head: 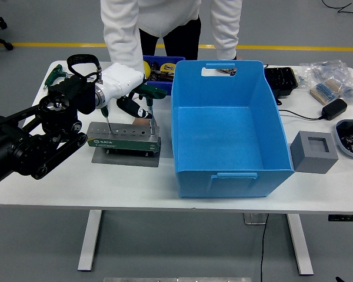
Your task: Lift tool from toolbox,place it in box,lift tool from toolbox,place it in box
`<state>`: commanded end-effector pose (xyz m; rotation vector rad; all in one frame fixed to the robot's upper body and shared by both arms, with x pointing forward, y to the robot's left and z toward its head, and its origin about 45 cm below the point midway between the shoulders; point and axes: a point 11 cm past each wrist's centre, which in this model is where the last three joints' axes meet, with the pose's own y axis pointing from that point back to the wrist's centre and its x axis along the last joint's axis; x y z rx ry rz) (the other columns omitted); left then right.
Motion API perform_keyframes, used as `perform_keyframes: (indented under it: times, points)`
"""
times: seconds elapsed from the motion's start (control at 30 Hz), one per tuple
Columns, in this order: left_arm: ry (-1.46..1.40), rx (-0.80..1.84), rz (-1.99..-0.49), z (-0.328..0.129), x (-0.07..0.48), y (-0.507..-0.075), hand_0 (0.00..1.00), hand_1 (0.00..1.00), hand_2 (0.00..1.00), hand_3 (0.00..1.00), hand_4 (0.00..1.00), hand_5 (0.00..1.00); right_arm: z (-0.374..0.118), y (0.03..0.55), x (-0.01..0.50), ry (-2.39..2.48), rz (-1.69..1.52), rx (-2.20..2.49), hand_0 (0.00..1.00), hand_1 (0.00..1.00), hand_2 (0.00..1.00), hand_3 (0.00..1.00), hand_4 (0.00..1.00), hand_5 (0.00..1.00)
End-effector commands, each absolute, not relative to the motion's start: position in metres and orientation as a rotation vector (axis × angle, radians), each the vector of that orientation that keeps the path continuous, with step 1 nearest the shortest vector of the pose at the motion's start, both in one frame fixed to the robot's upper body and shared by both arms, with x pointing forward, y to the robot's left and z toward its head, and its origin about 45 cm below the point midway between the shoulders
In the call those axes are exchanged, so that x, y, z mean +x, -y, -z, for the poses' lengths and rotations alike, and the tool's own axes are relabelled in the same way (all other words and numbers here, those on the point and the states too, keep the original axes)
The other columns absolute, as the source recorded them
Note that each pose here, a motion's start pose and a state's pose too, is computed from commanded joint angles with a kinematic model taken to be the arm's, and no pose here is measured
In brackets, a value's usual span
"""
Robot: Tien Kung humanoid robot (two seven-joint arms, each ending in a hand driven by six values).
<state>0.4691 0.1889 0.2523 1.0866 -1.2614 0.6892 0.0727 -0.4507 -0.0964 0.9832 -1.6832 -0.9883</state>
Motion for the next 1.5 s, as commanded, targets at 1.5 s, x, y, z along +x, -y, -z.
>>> perform_keyframes:
  times: [1.5]
  points:
    - [1.188,1.018,-0.766,-0.2514,0.4715,-0.1844,0.241,0.071,0.095,0.091,0.998,0.604,0.0968,0.4505,0.0707,1.673,0.988,0.981,0.733,0.716,0.78,0.717,0.948,0.829]
